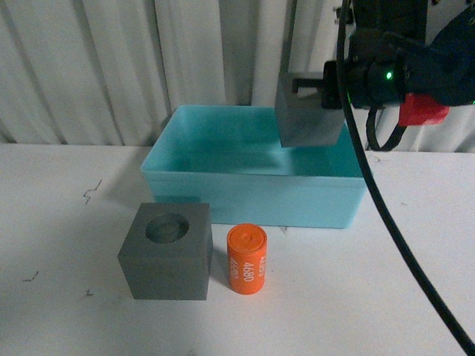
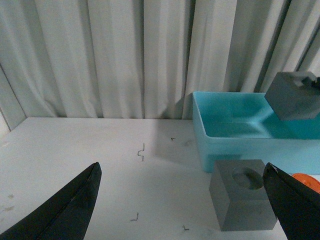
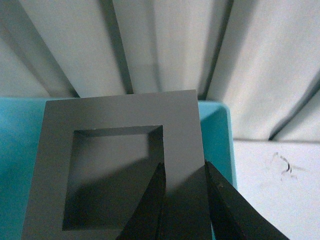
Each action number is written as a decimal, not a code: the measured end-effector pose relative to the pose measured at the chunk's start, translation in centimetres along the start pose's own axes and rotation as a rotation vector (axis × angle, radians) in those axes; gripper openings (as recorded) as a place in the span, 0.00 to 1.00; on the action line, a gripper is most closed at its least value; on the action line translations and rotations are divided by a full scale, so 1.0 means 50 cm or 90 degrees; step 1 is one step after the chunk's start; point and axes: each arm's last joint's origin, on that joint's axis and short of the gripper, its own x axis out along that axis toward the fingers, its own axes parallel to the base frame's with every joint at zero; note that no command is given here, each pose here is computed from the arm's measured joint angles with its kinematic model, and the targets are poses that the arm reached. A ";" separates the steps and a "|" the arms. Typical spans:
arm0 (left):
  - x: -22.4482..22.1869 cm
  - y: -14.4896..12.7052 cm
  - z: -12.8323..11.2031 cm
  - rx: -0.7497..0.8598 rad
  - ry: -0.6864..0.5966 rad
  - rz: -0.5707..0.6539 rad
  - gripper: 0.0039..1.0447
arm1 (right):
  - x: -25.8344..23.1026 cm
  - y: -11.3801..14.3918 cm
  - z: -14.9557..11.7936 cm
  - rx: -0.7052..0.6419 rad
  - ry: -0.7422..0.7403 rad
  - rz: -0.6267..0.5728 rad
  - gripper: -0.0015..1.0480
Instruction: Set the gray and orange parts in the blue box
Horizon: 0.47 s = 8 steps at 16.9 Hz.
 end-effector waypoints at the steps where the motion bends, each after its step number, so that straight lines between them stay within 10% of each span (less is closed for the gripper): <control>1: 0.000 0.000 0.000 0.000 0.000 0.000 0.94 | 0.008 -0.001 -0.019 0.005 0.020 -0.005 0.17; 6: 0.000 0.000 0.000 0.000 0.000 0.000 0.94 | 0.018 0.007 -0.043 0.018 0.059 -0.032 0.17; 8: 0.000 0.000 0.000 0.000 0.000 0.000 0.94 | 0.018 0.007 -0.040 0.017 0.057 -0.034 0.39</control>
